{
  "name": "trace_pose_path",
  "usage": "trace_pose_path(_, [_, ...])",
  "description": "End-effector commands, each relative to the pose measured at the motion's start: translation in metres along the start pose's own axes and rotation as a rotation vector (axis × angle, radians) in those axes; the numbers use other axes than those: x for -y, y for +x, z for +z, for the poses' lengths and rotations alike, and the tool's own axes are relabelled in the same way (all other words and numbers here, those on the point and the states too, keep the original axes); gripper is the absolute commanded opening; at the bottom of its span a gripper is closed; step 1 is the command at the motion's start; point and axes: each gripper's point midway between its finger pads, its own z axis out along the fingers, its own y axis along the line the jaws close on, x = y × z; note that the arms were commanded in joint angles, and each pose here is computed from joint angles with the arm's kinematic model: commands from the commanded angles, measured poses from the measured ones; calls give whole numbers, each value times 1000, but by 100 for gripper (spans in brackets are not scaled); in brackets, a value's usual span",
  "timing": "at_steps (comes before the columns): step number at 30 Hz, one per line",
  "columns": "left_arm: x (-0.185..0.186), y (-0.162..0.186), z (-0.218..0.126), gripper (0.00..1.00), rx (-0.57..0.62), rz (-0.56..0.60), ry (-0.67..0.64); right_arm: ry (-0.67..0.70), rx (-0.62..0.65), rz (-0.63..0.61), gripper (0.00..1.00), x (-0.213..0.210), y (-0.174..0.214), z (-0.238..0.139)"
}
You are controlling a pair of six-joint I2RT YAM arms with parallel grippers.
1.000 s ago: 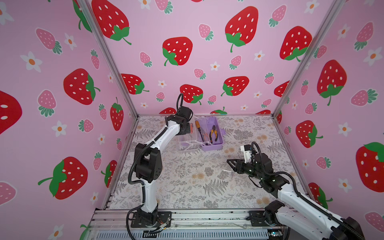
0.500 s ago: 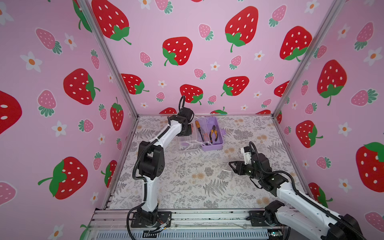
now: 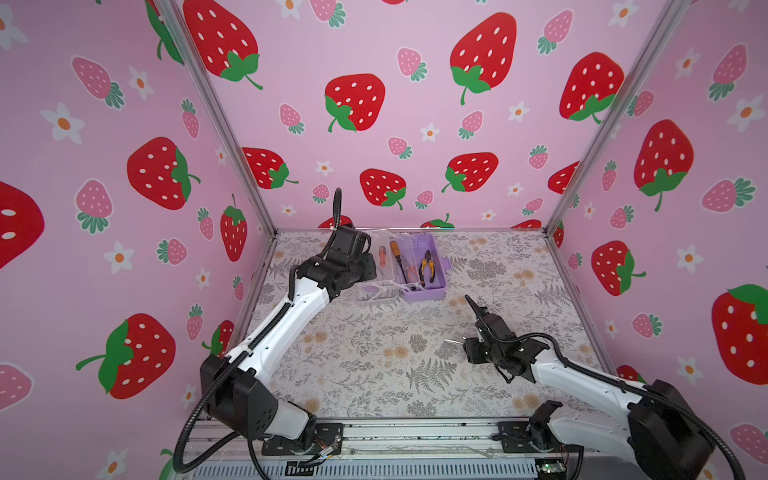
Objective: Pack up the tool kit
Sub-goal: 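Release the hex key into the tray while the right gripper lowers to the keys, then close the right gripper on a larger silver hex key while the left gripper withdraws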
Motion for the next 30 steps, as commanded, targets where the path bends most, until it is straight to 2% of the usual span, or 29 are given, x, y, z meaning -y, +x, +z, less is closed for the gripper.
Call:
trace_pose_path(1, [-6,32,5,38,-67,-24,16,122,3,-74,56,7,-6,2])
trace_pose_path(5, [-21,63,2,37,-122,-31,9,153,-7,-60,51,8,-6,10])
trace_pose_path(9, [-28,85,4,37,-155,-43,14,133,15,-32,40,3,-13,11])
trace_pose_path(13, [-14,95,7,37,-156,-52,127,128,15,-19,39,1,-14,12])
trace_pose_path(16, [-7,97,9,37,-160,-58,171,146,13,-13,34,5,-13,11])
trace_pose_path(21, [0,101,18,36,-179,-76,196,171,15,11,34,14,-6,8])
trace_pose_path(25, [8,111,22,36,-200,-52,207,101,28,67,37,10,-5,10])
trace_pose_path(30, [12,124,35,36,-243,-57,217,110,17,78,36,11,-8,15])
